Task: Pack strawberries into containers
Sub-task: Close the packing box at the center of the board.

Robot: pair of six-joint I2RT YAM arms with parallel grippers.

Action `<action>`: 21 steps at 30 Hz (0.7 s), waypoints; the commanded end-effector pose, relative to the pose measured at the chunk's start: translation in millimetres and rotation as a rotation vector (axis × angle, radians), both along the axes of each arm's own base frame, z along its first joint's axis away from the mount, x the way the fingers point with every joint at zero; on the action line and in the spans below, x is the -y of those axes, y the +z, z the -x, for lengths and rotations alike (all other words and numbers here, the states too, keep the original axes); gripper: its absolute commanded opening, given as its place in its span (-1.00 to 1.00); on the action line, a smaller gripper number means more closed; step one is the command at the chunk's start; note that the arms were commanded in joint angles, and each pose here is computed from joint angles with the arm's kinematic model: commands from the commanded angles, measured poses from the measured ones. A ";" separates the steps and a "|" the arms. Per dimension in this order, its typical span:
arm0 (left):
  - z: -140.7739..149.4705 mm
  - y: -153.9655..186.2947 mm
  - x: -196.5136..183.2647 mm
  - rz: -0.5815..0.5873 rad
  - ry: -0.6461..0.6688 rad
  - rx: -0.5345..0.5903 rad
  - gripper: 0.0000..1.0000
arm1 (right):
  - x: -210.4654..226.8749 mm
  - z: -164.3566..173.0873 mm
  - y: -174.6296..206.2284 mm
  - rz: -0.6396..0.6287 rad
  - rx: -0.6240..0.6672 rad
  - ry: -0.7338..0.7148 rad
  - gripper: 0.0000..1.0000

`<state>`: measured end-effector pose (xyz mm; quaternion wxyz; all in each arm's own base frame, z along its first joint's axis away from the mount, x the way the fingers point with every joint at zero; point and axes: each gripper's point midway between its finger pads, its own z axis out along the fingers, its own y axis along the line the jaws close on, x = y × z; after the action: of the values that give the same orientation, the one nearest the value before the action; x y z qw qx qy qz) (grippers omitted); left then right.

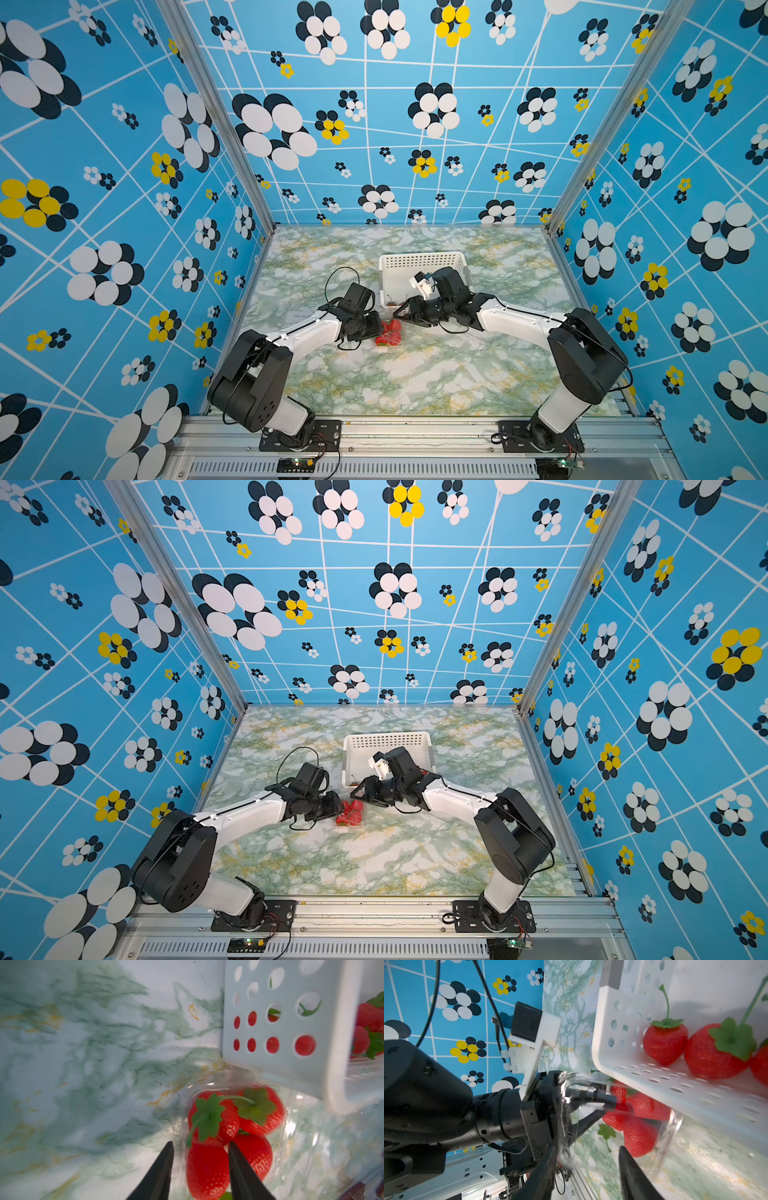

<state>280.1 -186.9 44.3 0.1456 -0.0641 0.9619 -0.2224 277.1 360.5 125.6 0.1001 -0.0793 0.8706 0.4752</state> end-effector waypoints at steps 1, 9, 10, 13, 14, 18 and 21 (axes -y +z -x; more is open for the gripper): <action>0.4 7.7 0.2 0.034 -0.002 0.018 -0.21 | -11.7 3.1 5.6 -0.035 -0.010 0.031 0.00; 1.2 8.6 -4.6 0.032 0.006 0.020 -0.24 | -12.2 5.1 -1.6 -0.018 -0.022 0.035 -0.02; 1.5 8.1 -5.1 0.032 0.008 0.018 -0.26 | -12.1 5.7 -3.8 -0.015 -0.026 0.035 -0.03; 2.0 7.5 -9.0 0.023 0.017 0.018 -0.29 | -14.2 7.6 -6.4 -0.019 -0.034 0.043 -0.07; 2.3 7.7 -10.3 0.025 0.020 0.018 -0.29 | -15.3 8.3 -6.2 -0.019 -0.033 0.046 -0.08; 3.7 11.3 -14.8 0.028 0.033 0.030 -0.29 | -18.9 9.6 -9.2 -0.017 -0.045 0.059 -0.14; 3.7 14.7 -17.8 0.034 0.045 0.041 -0.31 | -23.1 11.3 -12.9 -0.014 -0.054 0.070 -0.16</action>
<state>277.9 -174.2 55.6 0.1632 -0.0777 0.9550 -0.2350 266.7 373.2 106.8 0.0655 -0.0849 0.8732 0.4755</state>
